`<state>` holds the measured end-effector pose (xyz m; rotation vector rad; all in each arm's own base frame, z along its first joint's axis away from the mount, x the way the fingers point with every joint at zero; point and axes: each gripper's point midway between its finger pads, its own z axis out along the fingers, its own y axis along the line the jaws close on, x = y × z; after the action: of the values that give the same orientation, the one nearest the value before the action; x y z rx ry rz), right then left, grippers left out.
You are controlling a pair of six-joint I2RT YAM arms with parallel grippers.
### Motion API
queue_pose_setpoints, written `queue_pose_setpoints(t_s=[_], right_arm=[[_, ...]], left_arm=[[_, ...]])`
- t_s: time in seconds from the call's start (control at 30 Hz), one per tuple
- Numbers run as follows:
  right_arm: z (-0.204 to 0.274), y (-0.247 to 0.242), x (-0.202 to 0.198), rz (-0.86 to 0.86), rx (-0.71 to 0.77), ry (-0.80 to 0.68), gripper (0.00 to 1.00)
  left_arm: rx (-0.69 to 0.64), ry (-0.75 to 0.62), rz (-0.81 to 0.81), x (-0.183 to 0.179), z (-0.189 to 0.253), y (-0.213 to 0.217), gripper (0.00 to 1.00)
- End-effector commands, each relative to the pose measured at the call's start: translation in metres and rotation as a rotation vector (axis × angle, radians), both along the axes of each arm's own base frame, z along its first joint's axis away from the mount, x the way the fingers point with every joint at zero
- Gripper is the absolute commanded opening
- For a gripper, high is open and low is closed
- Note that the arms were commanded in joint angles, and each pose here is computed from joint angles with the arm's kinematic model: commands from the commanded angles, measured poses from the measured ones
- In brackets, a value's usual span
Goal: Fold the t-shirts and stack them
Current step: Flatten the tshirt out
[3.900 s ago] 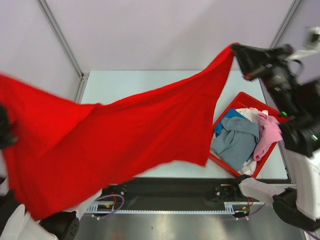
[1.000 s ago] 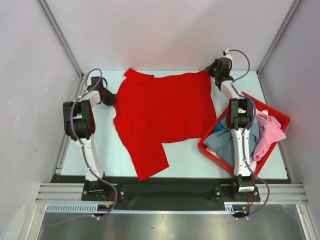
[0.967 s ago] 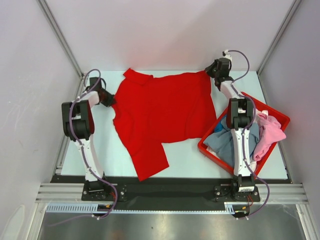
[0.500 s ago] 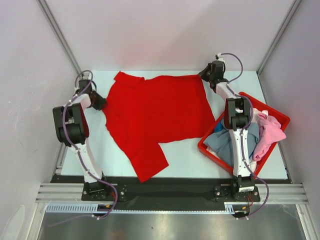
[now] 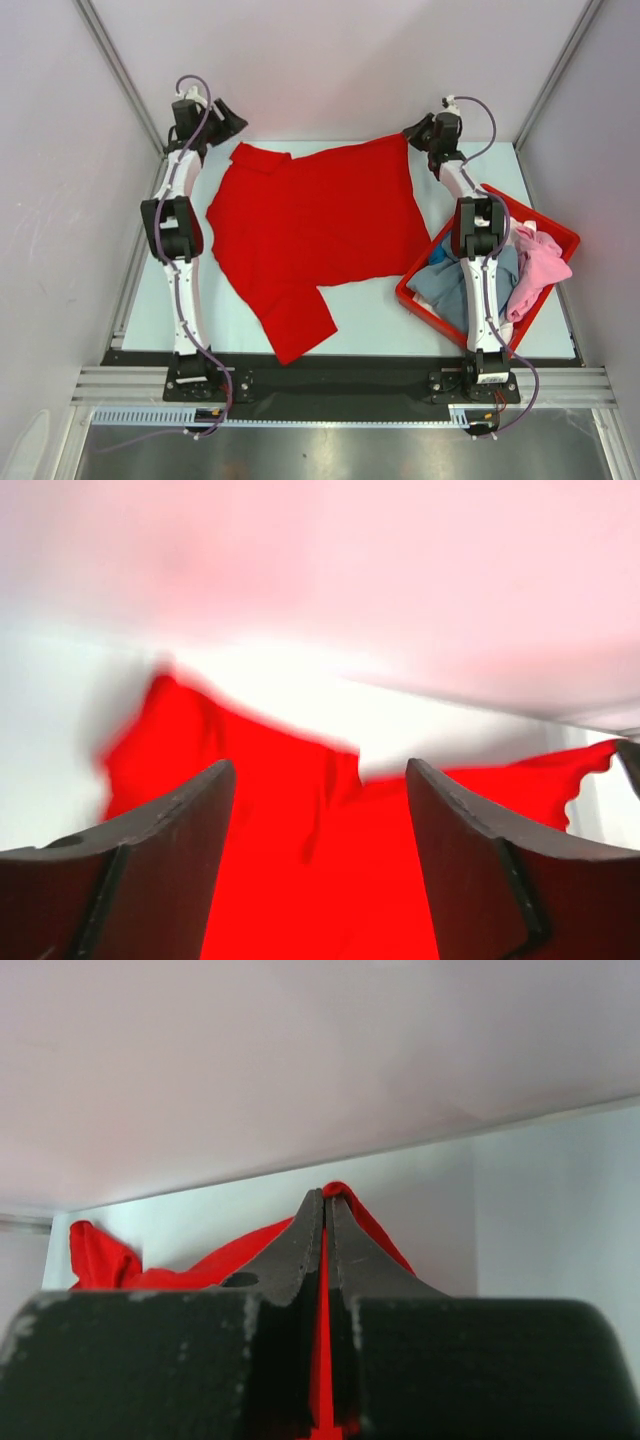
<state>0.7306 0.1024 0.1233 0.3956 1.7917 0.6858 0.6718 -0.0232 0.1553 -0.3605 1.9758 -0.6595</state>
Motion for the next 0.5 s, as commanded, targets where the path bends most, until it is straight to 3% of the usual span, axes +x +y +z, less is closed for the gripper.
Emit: queue_pose_setpoints(t_s=[0.0,0.2,0.37,0.47], right_arm=[[0.017,-0.016,0.010,-0.015,0.025,-0.074,0.00],[0.013,-0.009,0.010,0.001,0.058,-0.078,0.00],[0.013,-0.006,0.007,0.008,0.080,-0.076,0.00],[0.012,-0.005,0.006,0.010,0.080,-0.075,0.00]], left_arm=[[0.036,-0.105,-0.152,0.020,0.014,0.009,0.74],[-0.014,-0.177,-0.090,0.032,-0.001,0.028,0.77],[-0.028,-0.127,0.016,0.048,-0.029,0.022,0.75],[-0.009,-0.068,0.115,0.051,-0.044,0.020,0.69]])
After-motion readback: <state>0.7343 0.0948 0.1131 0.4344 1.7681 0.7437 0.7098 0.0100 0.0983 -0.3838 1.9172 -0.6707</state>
